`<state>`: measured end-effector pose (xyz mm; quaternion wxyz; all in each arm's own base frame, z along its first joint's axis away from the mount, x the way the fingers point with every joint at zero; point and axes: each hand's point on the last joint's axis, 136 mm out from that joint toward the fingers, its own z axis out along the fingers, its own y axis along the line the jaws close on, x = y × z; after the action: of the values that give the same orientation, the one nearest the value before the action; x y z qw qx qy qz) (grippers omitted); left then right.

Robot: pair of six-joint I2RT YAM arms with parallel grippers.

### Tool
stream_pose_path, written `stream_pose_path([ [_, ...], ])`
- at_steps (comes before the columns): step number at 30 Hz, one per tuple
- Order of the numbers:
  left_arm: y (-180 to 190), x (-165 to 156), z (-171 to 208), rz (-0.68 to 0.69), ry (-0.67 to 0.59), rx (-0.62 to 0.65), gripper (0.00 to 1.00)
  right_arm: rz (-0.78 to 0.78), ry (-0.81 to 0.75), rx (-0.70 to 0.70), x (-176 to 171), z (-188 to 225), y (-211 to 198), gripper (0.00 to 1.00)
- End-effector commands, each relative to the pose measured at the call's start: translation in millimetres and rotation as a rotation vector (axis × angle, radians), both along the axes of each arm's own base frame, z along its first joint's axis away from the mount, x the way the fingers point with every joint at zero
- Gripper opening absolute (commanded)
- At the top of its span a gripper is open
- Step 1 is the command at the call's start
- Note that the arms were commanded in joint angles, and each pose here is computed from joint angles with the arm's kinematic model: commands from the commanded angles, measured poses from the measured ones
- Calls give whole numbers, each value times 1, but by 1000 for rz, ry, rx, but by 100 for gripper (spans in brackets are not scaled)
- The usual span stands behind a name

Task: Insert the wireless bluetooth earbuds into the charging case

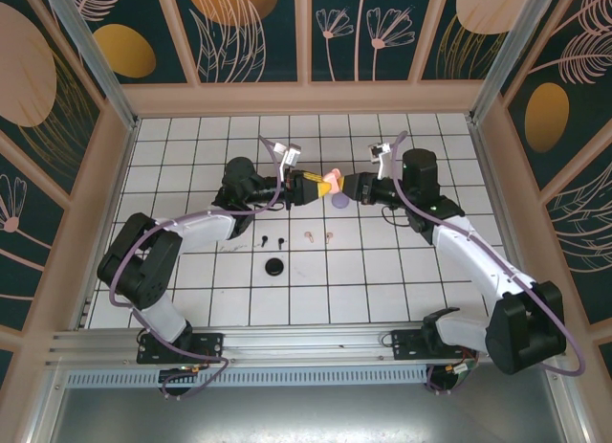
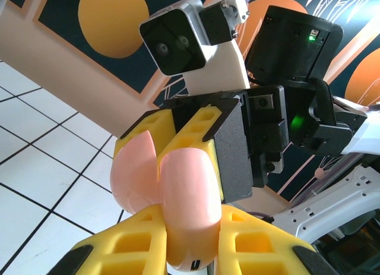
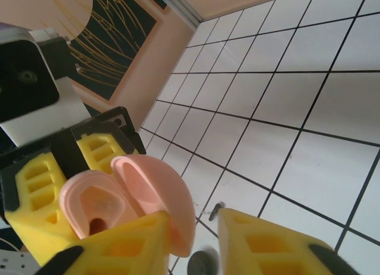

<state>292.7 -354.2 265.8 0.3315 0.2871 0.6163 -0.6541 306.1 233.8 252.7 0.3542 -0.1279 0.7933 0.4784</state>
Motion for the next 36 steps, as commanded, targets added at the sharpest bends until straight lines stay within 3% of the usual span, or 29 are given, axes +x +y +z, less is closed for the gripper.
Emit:
stream_pose_path([
  [1, -3, -4, 13, -38, -44, -29, 0, 23, -64, 26, 4, 21, 7, 20],
  [6, -3, -1, 11, -29, -36, -22, 3, 29, -70, 20, 3, 24, 10, 0],
  [11, -4, 7, 6, 17, -23, -8, 38, 5, -70, -7, 5, 23, 7, 0],
  [17, 4, 23, 1, 109, -42, 43, 58, -65, -77, -82, 10, 20, -5, 0],
  [23, 17, 30, 7, 123, -128, 152, 70, -96, -83, -193, 11, 16, -18, 0],
  [27, 16, 22, 4, 32, -185, 270, 75, -92, -101, -273, 9, 14, -23, 0],
  [36, 17, 4, -7, -158, -210, 406, 74, -28, -143, -431, 0, 19, -23, 0],
])
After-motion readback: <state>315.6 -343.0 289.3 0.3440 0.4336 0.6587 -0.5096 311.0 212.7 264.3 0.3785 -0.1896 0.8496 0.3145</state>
